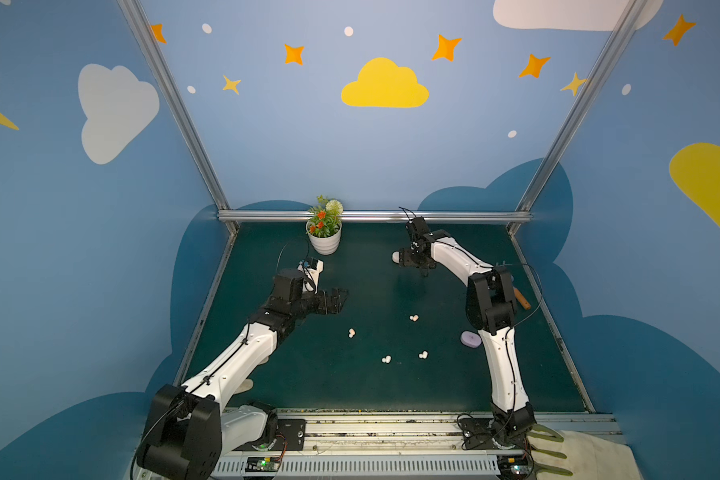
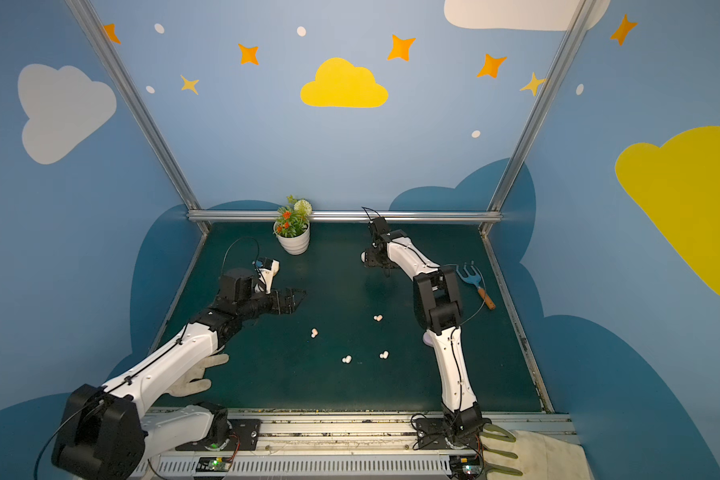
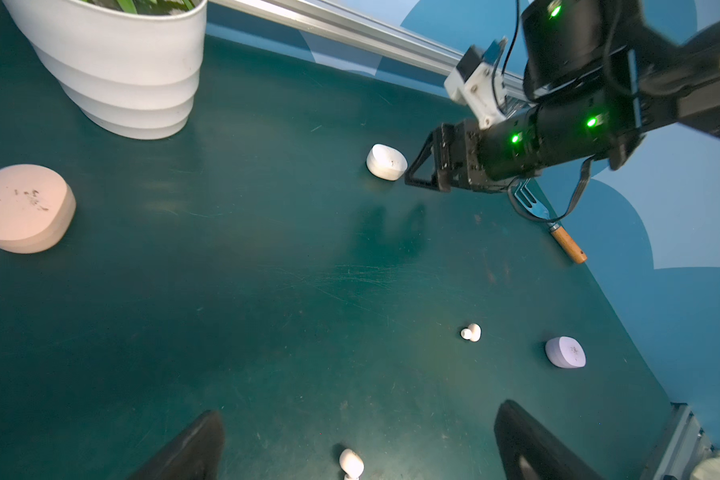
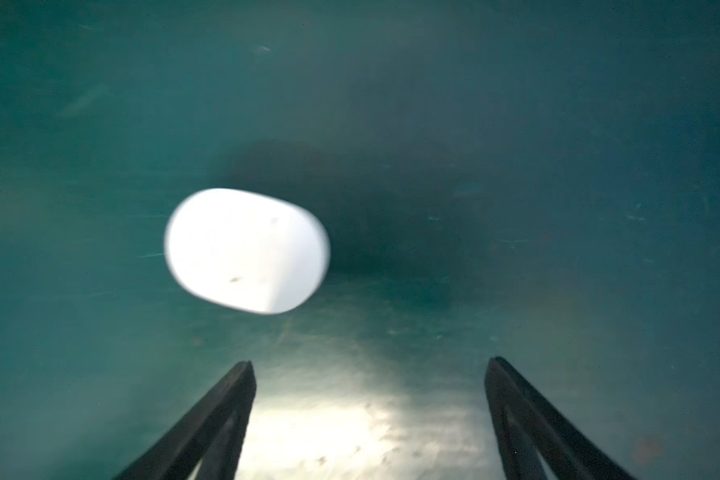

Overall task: Insert the wireless bluetooth earbuds into the charging case
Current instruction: 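Move the open right gripper over the white earbud case near the plant, then lower and close the right gripper on the white earbud case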

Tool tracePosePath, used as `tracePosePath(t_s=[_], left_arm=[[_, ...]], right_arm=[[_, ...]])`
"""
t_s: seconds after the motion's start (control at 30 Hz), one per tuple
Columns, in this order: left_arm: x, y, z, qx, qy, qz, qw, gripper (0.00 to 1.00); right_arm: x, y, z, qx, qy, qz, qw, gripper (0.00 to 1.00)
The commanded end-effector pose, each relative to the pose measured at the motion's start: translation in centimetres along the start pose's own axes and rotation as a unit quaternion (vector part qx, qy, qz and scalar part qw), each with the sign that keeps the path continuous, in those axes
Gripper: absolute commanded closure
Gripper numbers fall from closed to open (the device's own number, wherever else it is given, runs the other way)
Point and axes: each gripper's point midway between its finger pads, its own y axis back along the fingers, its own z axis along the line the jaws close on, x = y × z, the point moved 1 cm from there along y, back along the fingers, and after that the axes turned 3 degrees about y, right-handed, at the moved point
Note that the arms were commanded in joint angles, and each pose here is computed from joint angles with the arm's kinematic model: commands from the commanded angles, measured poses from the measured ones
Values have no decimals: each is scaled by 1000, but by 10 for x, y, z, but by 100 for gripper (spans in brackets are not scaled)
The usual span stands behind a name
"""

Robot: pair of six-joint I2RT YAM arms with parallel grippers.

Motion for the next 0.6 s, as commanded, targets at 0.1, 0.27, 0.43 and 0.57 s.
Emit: tracePosePath(t_s=[0.1,0.27,0.43,0.57], left_arm=[[-10,2,-6,11,-5,-14,1000,0],[-10,3,-5,10,-7,-15,1000,0],[-10,2,-4,8,-7,-15,1000,0],[-10,3,-4,8,-6,-15,1000,0]], right_arm=[[-17,6,20,-33,-31,-14,999,12],[-23,-7,25,-32,-43,-19,998,12],[-27,-19,29,-32,-47,-24,998,12],[-30,-29,34,-32,-45,-27,998,12]])
